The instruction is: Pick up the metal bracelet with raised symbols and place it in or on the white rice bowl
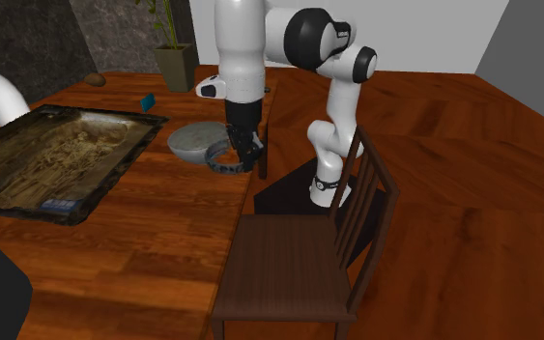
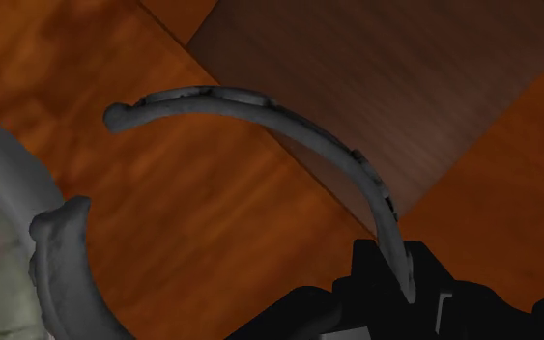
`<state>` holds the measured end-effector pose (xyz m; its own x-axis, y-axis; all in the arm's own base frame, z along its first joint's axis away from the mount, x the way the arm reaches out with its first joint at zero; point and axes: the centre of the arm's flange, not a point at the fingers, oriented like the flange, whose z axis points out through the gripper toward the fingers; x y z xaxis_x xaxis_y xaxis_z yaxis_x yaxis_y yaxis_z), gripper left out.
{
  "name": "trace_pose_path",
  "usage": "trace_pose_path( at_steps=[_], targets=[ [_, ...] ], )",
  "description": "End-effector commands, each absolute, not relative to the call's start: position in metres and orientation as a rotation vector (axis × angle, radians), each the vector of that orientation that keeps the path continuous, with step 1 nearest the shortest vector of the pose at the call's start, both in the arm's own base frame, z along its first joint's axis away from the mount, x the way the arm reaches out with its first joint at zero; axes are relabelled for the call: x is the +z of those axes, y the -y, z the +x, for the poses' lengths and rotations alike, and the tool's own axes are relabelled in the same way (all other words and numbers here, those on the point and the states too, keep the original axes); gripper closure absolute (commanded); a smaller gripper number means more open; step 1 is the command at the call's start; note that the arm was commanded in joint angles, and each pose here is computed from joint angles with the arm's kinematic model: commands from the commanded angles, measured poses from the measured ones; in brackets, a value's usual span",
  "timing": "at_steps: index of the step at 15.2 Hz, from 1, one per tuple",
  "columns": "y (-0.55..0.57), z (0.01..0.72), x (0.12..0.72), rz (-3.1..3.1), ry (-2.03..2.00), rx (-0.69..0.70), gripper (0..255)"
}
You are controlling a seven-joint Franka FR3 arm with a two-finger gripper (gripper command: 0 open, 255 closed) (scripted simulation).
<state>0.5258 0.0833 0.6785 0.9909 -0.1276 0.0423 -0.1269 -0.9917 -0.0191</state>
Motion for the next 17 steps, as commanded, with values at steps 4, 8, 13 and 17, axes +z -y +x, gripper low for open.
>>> trace_pose_path(
  at_steps=[4,8,13,17],
  targets=[
    [-0.083,0.527,0.705,-3.119,-0.200,-0.068,255],
    [-0.083,0.527,0.726,-3.119,-0.200,-0.068,255],
    [-0.083,0.527,0.752,-3.119,-0.200,-0.068,255],
    [-0.083,0.527,0.773,-3.119,-0.200,-0.068,255]
  ],
)
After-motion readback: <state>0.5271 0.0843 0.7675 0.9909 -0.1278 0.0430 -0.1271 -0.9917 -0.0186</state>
